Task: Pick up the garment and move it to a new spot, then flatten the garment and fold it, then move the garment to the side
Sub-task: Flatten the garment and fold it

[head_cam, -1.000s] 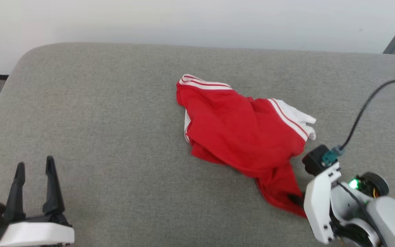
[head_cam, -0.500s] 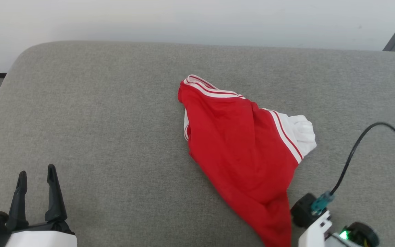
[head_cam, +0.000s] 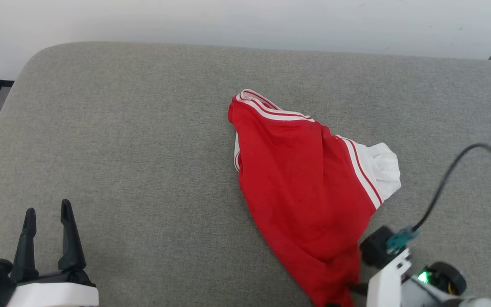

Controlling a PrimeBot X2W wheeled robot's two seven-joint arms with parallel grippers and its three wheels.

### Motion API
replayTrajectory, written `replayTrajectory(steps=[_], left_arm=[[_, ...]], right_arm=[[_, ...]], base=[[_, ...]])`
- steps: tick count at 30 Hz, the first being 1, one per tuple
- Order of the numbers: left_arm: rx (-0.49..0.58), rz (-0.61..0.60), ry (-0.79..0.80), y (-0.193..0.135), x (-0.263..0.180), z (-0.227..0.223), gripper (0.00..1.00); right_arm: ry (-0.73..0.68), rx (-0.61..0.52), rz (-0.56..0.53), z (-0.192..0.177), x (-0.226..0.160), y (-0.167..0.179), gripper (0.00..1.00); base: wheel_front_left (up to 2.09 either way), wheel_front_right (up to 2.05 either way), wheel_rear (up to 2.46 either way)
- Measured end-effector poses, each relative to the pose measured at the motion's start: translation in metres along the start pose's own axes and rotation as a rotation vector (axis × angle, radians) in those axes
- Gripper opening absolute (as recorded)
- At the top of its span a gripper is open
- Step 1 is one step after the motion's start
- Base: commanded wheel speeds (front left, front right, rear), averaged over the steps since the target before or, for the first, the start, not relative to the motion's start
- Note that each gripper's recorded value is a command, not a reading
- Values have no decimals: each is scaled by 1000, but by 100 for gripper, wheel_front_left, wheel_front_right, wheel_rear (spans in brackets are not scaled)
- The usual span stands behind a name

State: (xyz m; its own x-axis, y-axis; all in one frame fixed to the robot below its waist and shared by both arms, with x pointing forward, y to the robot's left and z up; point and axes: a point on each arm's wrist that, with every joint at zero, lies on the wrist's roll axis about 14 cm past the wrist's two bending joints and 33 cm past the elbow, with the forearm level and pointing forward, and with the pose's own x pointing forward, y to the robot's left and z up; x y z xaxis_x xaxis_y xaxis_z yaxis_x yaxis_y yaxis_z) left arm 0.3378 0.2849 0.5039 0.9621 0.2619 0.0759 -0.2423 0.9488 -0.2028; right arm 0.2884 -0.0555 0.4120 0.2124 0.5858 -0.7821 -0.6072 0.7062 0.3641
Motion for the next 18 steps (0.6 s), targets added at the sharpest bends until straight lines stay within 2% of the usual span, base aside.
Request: replayTrajectory(steps=[5,12,18], left_arm=[[-3,4,-1,0,0,0,100],[-7,-5,-5,-6,6,-1,100],[-6,-27,-5,-14,14,-2,100]], right_arm=[[-168,-7,-42,46,-26,-14,100],[-352,-49,-210,107,-54,-60,100],[-399,-39,-320,136,-53,-107,100]], base=[[0,0,0],[0,0,0],[0,0,0]])
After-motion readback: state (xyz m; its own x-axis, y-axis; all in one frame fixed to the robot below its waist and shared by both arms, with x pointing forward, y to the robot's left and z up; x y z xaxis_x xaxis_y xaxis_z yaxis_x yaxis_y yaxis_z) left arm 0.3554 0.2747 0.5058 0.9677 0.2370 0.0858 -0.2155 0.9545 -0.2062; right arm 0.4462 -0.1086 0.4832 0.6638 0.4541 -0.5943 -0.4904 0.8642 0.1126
